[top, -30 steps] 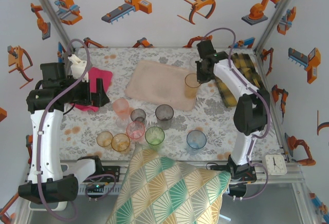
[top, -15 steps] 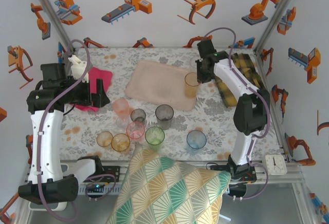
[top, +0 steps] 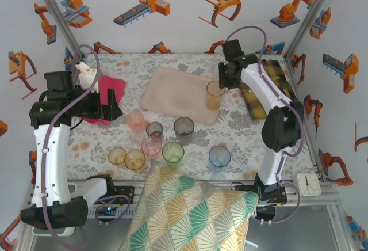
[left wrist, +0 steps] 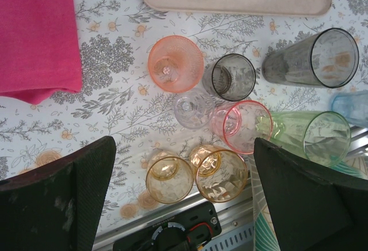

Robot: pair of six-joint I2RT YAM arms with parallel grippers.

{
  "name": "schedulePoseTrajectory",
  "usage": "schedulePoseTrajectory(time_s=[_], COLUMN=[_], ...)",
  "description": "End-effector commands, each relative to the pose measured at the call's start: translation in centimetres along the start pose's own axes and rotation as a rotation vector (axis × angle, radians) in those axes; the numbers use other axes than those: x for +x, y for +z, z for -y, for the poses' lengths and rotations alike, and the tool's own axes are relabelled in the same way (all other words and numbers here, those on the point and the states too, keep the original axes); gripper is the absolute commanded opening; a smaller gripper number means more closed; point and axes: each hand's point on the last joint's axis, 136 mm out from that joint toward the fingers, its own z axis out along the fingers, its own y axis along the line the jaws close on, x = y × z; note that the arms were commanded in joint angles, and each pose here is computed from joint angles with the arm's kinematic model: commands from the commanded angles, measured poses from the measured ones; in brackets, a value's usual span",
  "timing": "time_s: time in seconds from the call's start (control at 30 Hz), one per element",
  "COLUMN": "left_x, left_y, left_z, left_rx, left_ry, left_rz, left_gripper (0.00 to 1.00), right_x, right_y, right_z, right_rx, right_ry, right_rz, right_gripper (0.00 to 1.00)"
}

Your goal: Place the glasses into the tray

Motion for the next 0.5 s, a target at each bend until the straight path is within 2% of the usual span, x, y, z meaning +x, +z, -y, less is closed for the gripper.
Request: schedulePoseTrajectory(time_s=[0.0,0.17,0.47], left_x=[0.0,-0.2,-0.4], left_y=[-0.3,-0.2,-0.1], left_z=[0.3,0.4,0.8], left_rx=[0.015,0.023,0.041], left_ry=[0.011,0.013,0.026], left_rz=[0.004,0.003,0.001], left_gripper=[0.97,0.97,0.97], right_x=[-0.6,1.9,10.4], right_y=[-4.2,-7.3,-11.4], right_z=[0.4,0.4,-0.7], right_rx=[-0.012,-0.059,-0.226], right_ry=[-0.004,0.014,0.038], right_rz=[0.054,0.041,-0.038], right_gripper=[0.4,0.41,0.41])
